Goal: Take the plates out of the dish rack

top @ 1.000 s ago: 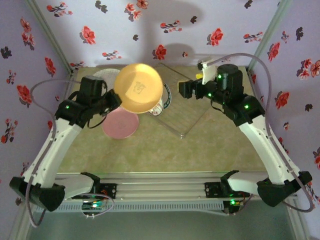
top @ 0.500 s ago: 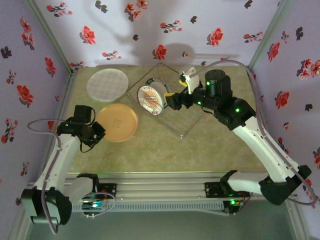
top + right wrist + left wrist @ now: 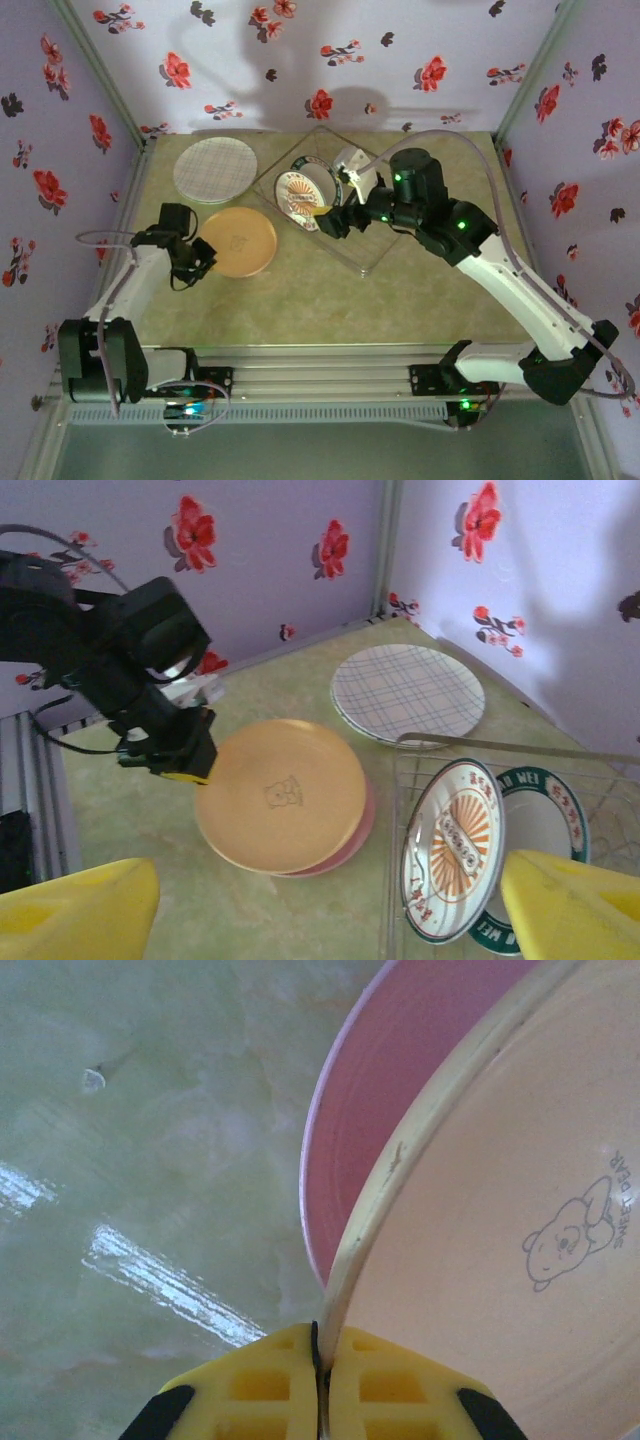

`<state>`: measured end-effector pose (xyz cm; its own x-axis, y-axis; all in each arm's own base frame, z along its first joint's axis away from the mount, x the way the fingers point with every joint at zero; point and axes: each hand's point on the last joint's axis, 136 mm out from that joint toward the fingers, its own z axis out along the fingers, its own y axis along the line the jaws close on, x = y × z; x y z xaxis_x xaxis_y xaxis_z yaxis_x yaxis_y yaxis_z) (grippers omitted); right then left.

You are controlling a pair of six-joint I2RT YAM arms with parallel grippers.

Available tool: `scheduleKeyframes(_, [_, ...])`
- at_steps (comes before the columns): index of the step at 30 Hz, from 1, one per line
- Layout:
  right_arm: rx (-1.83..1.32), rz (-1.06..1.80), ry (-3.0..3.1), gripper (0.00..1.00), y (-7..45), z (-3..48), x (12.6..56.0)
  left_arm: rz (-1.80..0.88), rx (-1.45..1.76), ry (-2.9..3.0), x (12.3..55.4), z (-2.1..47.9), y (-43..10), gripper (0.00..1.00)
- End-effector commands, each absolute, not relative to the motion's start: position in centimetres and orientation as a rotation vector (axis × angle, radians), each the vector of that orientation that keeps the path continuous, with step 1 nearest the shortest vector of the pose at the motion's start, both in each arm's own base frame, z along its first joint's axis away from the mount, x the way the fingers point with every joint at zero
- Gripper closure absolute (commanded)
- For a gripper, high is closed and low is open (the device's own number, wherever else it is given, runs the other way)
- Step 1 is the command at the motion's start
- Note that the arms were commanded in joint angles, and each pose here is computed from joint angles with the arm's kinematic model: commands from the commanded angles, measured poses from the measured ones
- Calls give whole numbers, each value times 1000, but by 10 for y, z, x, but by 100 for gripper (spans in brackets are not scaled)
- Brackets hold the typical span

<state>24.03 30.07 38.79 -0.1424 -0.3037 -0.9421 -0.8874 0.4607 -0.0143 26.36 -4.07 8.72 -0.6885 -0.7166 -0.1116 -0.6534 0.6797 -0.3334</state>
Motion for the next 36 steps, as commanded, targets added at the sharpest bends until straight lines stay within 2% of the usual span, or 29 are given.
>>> scheduleKeyframes(1, [-1085, 721, 1657, 10, 311, 386, 238, -433, -1052, 2639, 278, 90, -42, 100])
scheduleKeyframes(27, [-1090, 691, 1684, 10, 315, 382, 241, -414, -1057, 2695, 285, 67, -44, 99])
scheduleKeyframes(32, [-1087, 686, 1690, 10, 317, 381, 242, -410, -1056, 2704, 286, 68, -44, 84])
scheduleKeyframes(36, [-1079, 676, 1692, 10, 316, 382, 244, -414, -1047, 2691, 288, 74, -44, 76])
